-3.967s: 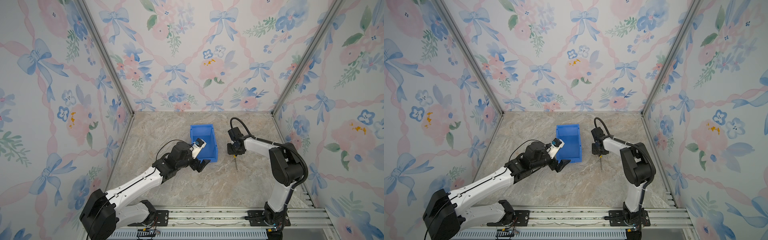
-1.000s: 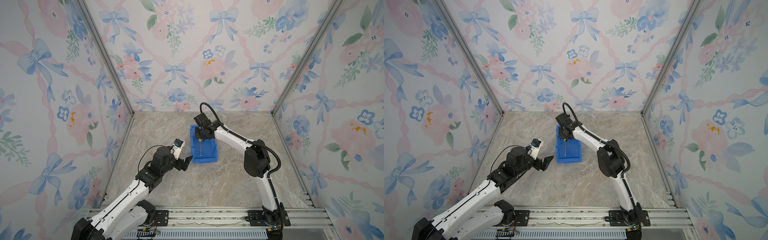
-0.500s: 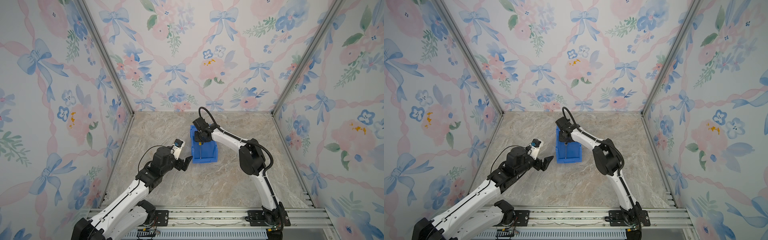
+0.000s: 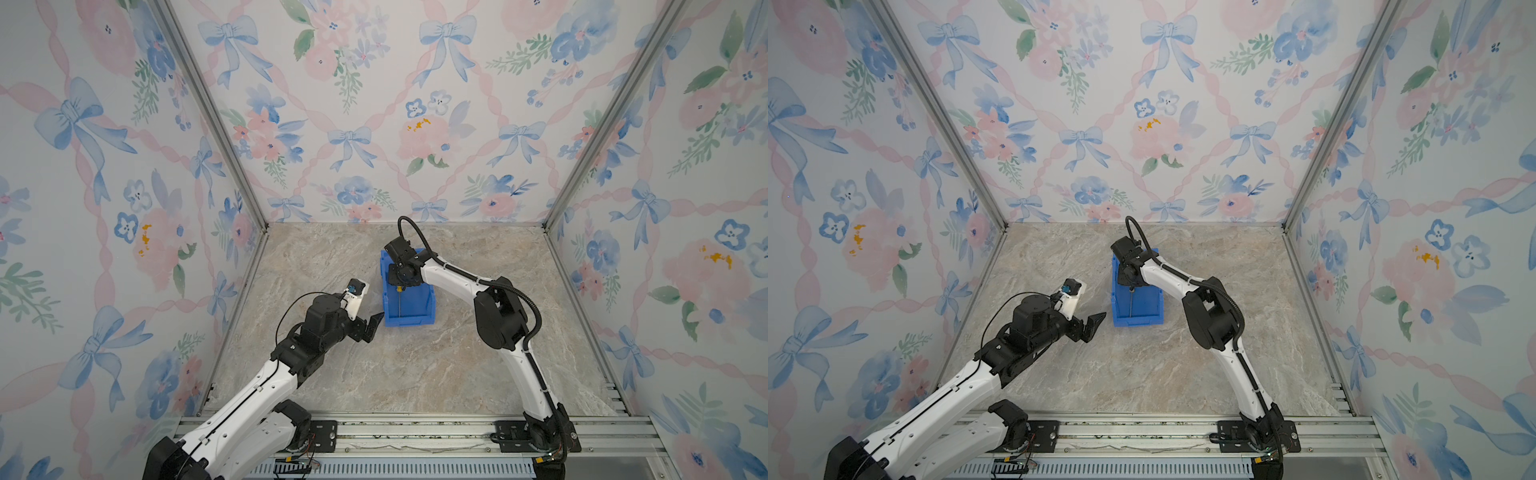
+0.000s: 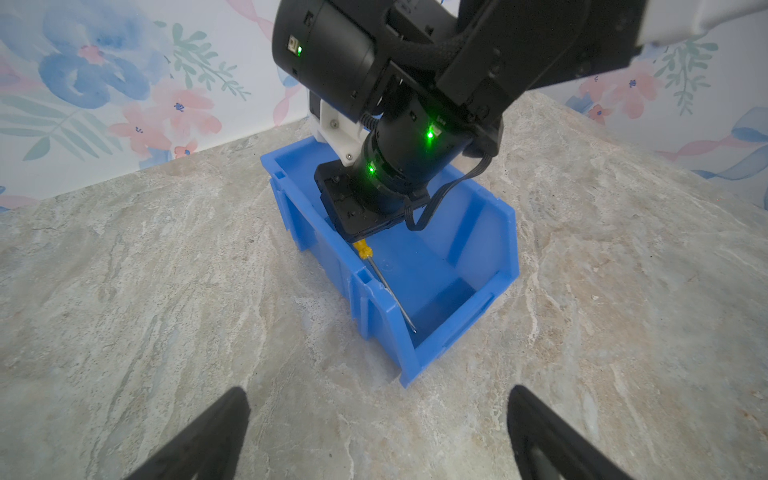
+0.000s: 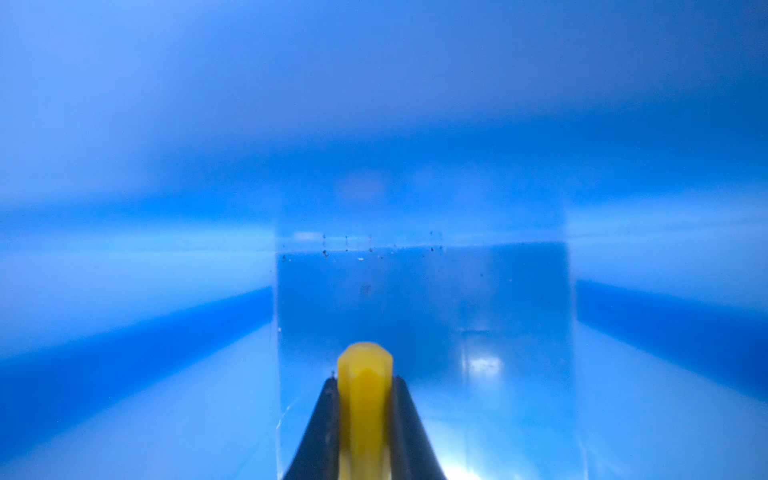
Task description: Put the screwdriver in the bin
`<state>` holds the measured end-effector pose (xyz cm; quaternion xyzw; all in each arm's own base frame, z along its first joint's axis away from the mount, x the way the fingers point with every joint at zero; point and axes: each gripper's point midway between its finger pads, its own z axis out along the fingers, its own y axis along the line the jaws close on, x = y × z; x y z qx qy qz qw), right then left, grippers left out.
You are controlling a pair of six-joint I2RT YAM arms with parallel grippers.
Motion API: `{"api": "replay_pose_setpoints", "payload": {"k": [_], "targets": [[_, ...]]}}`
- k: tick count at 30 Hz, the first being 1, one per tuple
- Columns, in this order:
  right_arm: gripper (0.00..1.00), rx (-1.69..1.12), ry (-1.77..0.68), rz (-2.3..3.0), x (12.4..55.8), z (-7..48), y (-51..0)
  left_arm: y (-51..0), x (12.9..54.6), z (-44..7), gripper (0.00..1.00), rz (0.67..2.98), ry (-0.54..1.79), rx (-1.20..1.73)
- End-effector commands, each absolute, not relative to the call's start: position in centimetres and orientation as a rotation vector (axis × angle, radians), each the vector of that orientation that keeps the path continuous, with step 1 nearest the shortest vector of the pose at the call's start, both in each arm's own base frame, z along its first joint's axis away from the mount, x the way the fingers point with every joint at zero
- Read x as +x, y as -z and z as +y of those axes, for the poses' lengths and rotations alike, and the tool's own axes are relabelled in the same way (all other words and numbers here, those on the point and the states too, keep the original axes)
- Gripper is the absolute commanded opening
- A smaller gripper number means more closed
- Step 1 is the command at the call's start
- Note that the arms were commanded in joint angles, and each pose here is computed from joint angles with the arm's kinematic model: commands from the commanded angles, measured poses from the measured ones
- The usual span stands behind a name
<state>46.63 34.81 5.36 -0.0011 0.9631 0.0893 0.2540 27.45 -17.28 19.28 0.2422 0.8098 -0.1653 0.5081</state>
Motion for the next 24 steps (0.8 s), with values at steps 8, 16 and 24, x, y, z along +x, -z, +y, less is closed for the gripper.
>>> {"api": "replay_pose_setpoints", "payload": {"k": [8,16,24], "targets": [[0.2,-0.015,-0.193,2.623,46.3,34.0,-4.7,-19.1,27.4,-16.9,0.98,1.956,0.391,0.567],[0.32,-0.066,-0.215,2.556,46.7,34.7,-7.7,-19.5,27.4,-16.8,0.98,1.944,0.394,0.561],[0.36,-0.077,-0.235,2.453,46.5,35.0,-13.1,-19.9,27.3,-16.6,0.98,1.934,0.39,0.543]]}}
